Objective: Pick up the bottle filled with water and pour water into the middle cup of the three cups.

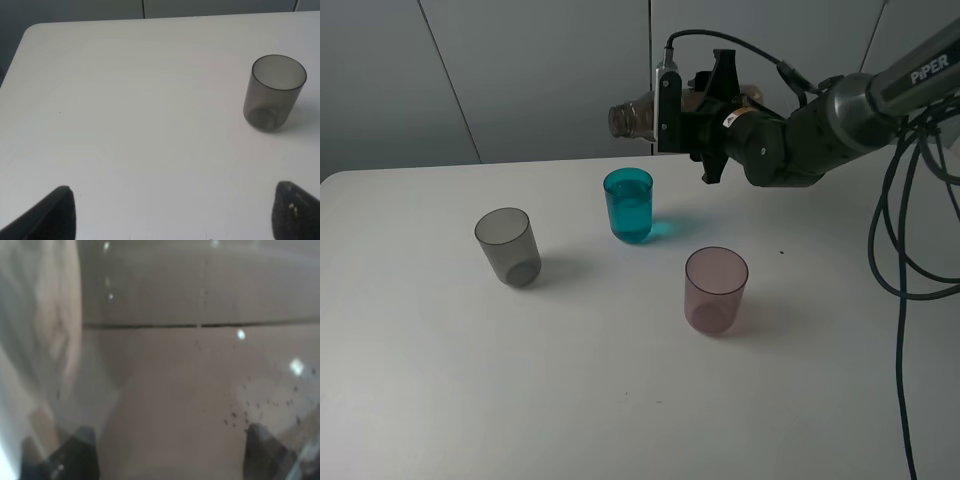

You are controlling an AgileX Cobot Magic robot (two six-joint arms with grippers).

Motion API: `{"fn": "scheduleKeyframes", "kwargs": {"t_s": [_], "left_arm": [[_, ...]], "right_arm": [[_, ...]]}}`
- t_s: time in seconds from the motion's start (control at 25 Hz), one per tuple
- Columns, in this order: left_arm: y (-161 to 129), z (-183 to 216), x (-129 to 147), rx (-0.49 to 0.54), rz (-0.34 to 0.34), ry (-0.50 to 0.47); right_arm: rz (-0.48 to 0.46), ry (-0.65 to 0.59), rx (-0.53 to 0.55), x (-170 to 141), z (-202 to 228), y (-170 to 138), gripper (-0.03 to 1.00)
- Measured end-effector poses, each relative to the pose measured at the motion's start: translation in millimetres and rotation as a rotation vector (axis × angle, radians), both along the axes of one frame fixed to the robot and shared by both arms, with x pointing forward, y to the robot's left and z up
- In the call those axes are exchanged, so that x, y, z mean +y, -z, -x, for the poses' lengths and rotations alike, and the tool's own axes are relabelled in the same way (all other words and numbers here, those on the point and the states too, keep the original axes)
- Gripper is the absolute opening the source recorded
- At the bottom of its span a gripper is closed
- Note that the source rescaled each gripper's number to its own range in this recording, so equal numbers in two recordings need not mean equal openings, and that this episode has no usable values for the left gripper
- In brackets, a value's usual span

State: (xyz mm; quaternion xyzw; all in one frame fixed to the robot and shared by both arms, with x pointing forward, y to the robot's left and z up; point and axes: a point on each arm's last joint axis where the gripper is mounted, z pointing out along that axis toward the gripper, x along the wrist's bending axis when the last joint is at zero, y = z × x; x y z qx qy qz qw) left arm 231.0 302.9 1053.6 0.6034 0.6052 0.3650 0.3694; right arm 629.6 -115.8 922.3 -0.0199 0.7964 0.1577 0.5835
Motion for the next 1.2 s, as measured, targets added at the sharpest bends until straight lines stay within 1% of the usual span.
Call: {"fn": "scheduleKeyframes", "kwargs": {"t_s": [0.08,0.16,0.2,0.4,0.6,0.64,0.72,0.8,0.88,1.08,1.2], "left_arm": [[0,0,0,0.0,0.0,0.0],[0,0,0,0.0,0.0,0.0],[0,0,0,0.0,0.0,0.0],[0,0,0,0.0,0.0,0.0],[0,0,0,0.0,0.0,0.0],[0,0,0,0.0,0.0,0.0],[0,0,0,0.0,0.0,0.0],[0,0,0,0.0,0.0,0.0],[0,0,0,0.0,0.0,0.0],[0,0,0,0.0,0.0,0.0],[0,0,0,0.0,0.0,0.0]], "right_arm": [[-0.222,0.058,0.047,-1,1,-13,0.03],[-0.388,0.099,0.069,-7,1,-25,0.03],[-0.45,0.109,0.083,-10,3,-29,0.03],[-0.673,0.138,0.168,-30,12,-35,0.03],[-1.006,0.21,0.338,-53,18,-29,0.03],[-1.064,0.219,0.371,-56,18,-27,0.03],[-1.16,0.232,0.403,-63,15,-25,0.03],[-1.223,0.216,0.403,-66,12,-21,0.03],[-1.234,0.207,0.406,-65,10,-11,0.03],[-1.168,0.225,0.455,-63,8,31,0.03],[-1.175,0.214,0.449,-63,8,46,0.03]]}}
